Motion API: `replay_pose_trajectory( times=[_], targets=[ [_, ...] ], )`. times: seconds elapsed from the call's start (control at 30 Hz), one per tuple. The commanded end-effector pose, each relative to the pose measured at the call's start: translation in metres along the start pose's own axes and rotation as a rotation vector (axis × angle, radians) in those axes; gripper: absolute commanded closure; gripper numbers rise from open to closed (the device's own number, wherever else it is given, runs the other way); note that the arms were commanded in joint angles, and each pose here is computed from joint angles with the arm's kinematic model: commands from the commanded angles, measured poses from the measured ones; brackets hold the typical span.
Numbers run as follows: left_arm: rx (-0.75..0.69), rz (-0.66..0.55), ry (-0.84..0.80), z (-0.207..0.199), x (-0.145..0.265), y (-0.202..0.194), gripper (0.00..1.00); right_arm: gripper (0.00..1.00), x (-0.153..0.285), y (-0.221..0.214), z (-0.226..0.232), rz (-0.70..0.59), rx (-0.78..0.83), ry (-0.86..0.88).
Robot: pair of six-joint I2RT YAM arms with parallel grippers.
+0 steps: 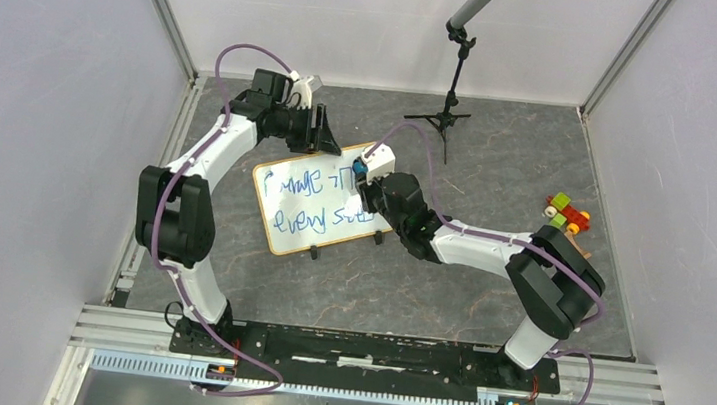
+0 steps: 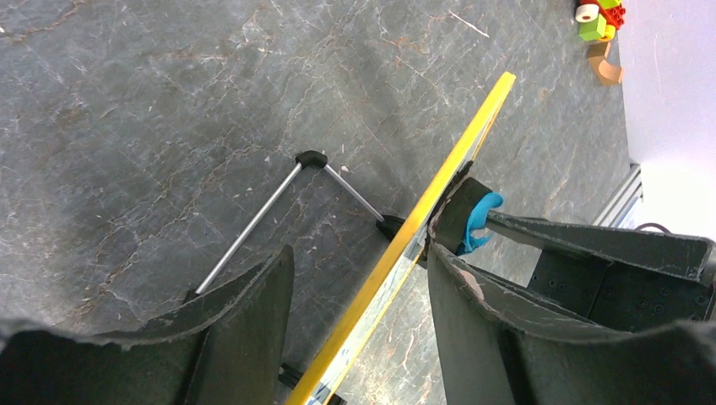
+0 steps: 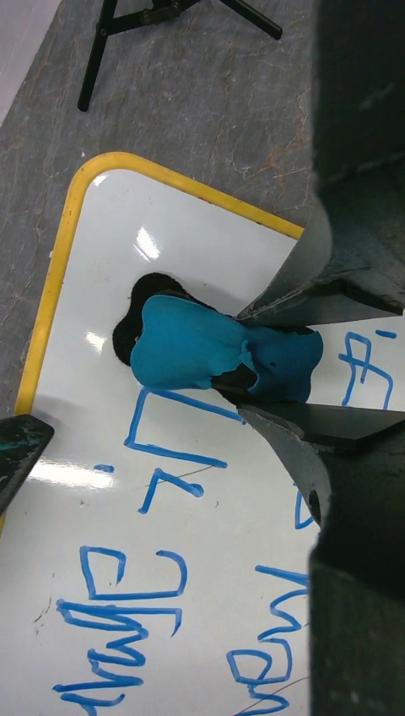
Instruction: Erase the whiteboard
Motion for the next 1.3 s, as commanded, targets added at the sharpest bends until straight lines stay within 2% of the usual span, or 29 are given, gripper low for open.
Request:
replay_pose_trajectory(
  times=[0.0, 0.17, 0.3, 0.5, 0.67, 1.0, 1.27],
  targets=[
    [0.016, -0.031, -0.054, -0.008, -0.001, 0.005, 0.37, 0.55, -0.004, 0.025, 0.004, -0.074, -0.014, -0.007],
    [0.016, -0.044, -0.063, -0.011, 0.002, 0.004, 0.37, 0.43, 0.004, 0.032, 0.001, -0.116, -0.033, -0.015],
    [0.019, -0.043, -0.065, -0.012, 0.002, 0.004, 0.39, 0.42, 0.007, 0.04, -0.001, -0.14, -0.029, -0.024],
    [0.016, -0.046, -0.067, -0.013, 0.004, 0.004, 0.45, 0.55, -0.001, 0.036, 0.001, -0.119, -0.025, -0.024],
    [0.019, -0.043, -0.074, -0.014, 0.003, 0.003, 0.52, 0.61, -0.004, 0.034, 0.001, -0.114, -0.022, -0.028],
    [0.022, -0.039, -0.092, -0.018, -0.001, 0.0, 0.62, 0.67, -0.014, 0.032, 0.019, -0.108, -0.008, 0.038],
    [0.027, -0.037, -0.099, -0.018, -0.005, -0.002, 0.67, 0.67, -0.012, 0.03, 0.078, -0.115, 0.042, 0.153]
  ],
)
Point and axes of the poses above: each gripper's point midway between its finger pads, its own x axis back along the fingers, its own z axis along the line the jaws close on, y = z × x, the point moved 4 cm from there along x, back along the fingers, and after that the axes turned 8 degrees about -x, right-handed, at the moved point
